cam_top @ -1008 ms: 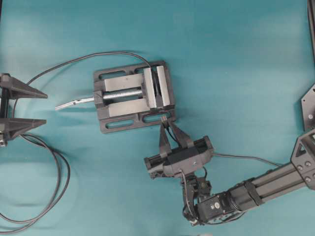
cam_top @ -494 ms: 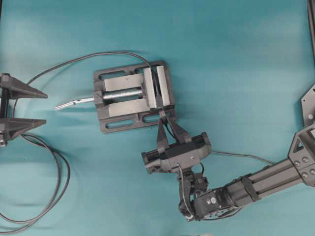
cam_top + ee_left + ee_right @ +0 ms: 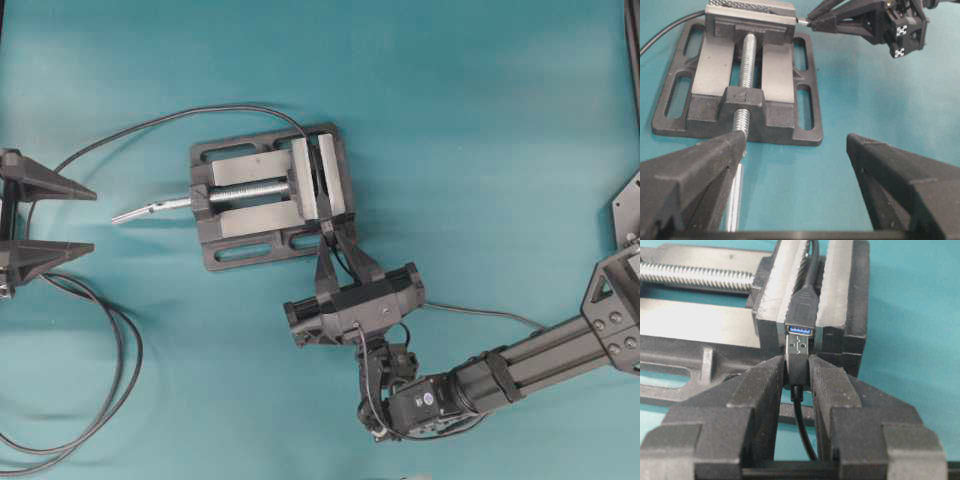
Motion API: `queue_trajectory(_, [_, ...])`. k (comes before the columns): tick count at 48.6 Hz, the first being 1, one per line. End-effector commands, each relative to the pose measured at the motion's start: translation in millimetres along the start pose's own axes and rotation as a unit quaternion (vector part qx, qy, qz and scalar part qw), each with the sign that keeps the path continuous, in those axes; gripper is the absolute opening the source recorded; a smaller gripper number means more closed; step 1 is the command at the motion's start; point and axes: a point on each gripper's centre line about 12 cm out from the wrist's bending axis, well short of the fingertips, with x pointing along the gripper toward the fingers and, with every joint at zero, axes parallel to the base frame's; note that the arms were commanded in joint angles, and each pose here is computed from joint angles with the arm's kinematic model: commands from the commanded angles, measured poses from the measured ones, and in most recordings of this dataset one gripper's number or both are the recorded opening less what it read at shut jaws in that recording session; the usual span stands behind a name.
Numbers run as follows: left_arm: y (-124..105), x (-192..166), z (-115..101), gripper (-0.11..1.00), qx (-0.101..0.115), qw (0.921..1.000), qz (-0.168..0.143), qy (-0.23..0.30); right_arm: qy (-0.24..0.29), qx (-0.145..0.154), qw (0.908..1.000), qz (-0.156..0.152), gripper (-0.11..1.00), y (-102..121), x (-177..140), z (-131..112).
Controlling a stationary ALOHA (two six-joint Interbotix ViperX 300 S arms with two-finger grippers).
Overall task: Insert the USB cable into the fixed female connector.
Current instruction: 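Align the USB plug with the port and push it in with the right gripper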
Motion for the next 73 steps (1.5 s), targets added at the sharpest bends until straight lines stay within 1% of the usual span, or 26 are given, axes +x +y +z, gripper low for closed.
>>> queue_trajectory(1, [-0.7, 1.2, 4.7, 1.00, 0.004, 1.0000, 0.000, -0.005, 0.004, 0.016, 0.9999, 0.001, 0.21, 4.8, -1.4, 10.5])
queue_trajectory(23, [-0.7, 1.2, 4.7, 1.00, 0.004, 1.0000, 0.000, -0.005, -0.005, 0.021, 0.9997, -0.010, 0.21, 4.3, -0.2, 14.4])
queue_trajectory(50, [-0.7, 1.2, 4.7, 1.00, 0.003, 1.0000, 0.000, -0.005, -0.006, 0.021, 0.9997, -0.014, 0.21, 3.7, 3.2, 15.0])
queue_trajectory(61, [-0.7, 1.2, 4.5, 1.00, 0.004, 1.0000, 0.000, -0.005, -0.002, 0.025, 0.9996, -0.016, 0.21, 5.7, 7.9, 16.3])
queue_trajectory(73, [-0.7, 1.2, 4.5, 1.00, 0.004, 1.0000, 0.000, -0.005, 0.000, 0.034, 0.9991, -0.025, 0.21, 8.0, 15.9, 21.1])
